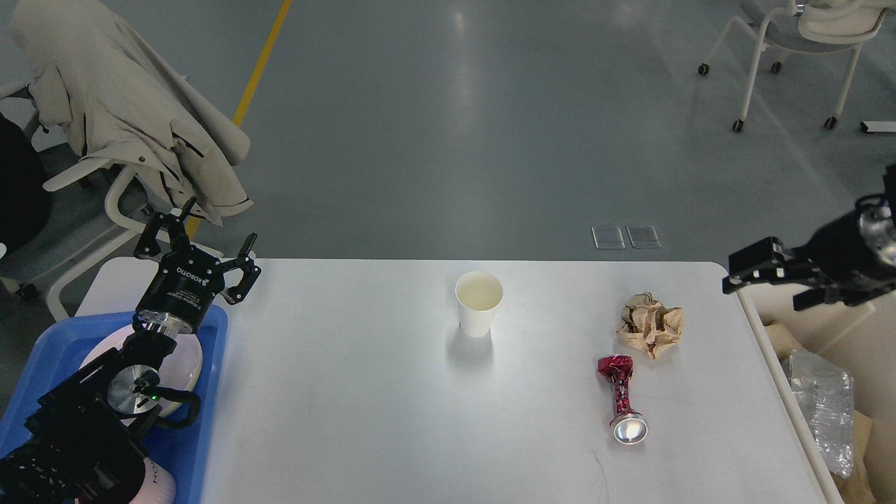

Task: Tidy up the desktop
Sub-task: 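Lower the right gripper onto the red can on the table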

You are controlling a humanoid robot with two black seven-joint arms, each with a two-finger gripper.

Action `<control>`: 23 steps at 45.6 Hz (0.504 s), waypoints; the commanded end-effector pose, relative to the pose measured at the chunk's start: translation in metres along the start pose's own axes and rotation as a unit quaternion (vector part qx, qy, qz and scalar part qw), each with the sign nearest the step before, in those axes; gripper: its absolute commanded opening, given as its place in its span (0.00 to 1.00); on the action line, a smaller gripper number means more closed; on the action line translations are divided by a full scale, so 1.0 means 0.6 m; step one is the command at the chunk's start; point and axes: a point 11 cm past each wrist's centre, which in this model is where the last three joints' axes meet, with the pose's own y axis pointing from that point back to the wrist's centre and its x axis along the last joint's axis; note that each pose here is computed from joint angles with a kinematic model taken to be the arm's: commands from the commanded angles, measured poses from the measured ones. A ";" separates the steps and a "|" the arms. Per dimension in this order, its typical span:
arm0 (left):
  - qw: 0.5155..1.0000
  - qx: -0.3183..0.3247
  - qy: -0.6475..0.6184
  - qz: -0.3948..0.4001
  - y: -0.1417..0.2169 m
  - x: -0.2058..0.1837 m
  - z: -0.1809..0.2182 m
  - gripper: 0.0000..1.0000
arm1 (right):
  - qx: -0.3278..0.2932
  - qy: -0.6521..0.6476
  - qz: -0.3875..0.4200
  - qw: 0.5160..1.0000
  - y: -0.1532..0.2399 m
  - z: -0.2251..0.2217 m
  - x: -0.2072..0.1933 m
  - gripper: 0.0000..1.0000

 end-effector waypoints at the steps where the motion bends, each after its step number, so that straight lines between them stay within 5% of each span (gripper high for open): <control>1: 1.000 0.001 0.000 0.000 0.000 0.000 0.000 1.00 | 0.028 0.101 0.073 0.992 0.198 -0.139 0.046 1.00; 7: 1.000 0.001 0.000 0.000 0.000 0.000 0.000 1.00 | 0.042 0.133 0.139 0.980 0.278 -0.184 0.056 1.00; 12: 1.000 0.001 0.000 0.001 0.001 0.001 -0.001 1.00 | 0.052 0.135 0.130 0.981 0.269 -0.190 0.052 1.00; 18: 1.000 0.001 0.000 0.000 0.000 0.000 0.000 1.00 | 0.046 0.079 0.008 0.996 0.111 -0.125 0.032 1.00; 23: 1.000 0.001 0.000 0.001 0.001 0.001 -0.001 1.00 | 0.041 0.021 0.021 0.999 -0.070 -0.068 0.013 1.00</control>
